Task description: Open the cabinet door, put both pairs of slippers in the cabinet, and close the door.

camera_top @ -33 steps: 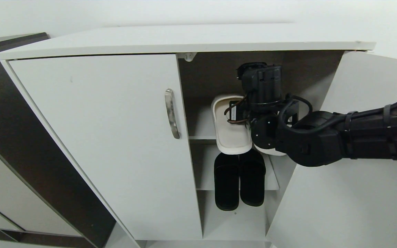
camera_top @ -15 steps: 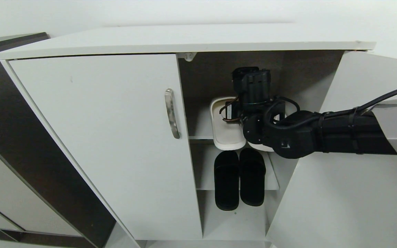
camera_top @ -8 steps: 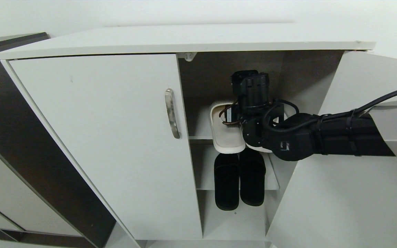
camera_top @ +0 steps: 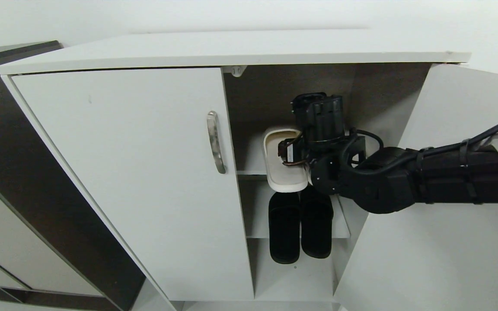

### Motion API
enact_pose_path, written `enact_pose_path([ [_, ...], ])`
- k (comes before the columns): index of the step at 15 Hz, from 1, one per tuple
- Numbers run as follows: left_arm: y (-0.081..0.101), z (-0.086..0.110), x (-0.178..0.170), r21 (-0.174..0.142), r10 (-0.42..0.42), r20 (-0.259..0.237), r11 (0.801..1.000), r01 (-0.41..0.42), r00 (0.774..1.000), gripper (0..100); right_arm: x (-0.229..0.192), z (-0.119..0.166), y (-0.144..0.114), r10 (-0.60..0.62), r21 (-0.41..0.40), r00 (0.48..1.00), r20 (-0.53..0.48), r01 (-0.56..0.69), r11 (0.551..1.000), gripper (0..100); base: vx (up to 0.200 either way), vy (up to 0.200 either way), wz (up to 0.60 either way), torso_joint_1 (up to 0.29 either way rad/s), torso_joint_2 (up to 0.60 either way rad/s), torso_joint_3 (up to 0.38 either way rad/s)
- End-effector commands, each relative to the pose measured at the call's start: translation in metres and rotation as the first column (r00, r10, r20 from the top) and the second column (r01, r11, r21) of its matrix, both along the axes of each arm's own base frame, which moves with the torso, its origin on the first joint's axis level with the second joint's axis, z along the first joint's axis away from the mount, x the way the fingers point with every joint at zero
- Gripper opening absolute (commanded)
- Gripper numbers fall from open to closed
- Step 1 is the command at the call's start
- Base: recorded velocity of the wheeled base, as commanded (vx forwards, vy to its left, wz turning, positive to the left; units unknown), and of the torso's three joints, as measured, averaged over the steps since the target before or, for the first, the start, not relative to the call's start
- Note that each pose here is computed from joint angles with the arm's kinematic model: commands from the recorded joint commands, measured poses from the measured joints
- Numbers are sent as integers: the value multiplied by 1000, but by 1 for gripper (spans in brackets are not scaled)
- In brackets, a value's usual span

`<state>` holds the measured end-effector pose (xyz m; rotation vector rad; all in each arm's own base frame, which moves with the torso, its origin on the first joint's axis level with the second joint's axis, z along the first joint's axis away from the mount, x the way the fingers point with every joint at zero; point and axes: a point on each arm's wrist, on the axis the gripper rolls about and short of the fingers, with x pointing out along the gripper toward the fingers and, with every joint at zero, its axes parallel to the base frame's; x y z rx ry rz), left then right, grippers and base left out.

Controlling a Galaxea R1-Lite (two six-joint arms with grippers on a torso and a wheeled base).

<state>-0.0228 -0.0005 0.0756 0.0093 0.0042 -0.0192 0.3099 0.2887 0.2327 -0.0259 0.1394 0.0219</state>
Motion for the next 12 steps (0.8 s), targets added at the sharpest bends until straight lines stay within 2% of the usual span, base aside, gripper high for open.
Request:
enact_pose_path([
  [1, 0, 0, 0, 0, 1, 0, 1000, -1, 1000, 0, -23, 9, -4, 31, 14, 1000, 1, -31, 999, 100, 0, 0, 0, 0, 0, 0],
  [4, 0, 0, 0, 0, 1, 0, 1000, -1, 1000, 0, -48, 4, -7, 65, 20, 998, -26, -64, 998, 100, 0, 0, 0, 0, 0, 0],
  [5, 0, 0, 0, 0, -1, 0, 1000, 1, 1000, 0, -72, 0, -15, 95, 18, 995, -39, -94, 995, 0, 0, 0, 0, 0, 0, 0],
  [7, 0, 0, 0, 0, 1, 0, 1000, -1, 1000, 0, -99, 0, -23, 142, 34, 989, -38, -140, 990, 0, 0, 0, 0, 0, 0, 0],
  [10, 0, 0, 0, 0, 1, 0, 1000, -1, 1000, 0, -136, -10, -41, 221, 15, 973, -64, -220, 975, 0, 0, 0, 0, 0, 0, 0],
  [12, 0, 0, 0, 0, -1, 0, 1000, 1, 1000, 0, -143, -10, -41, 254, 22, 965, -60, -253, 967, 0, 0, 0, 0, 0, 0, 0],
])
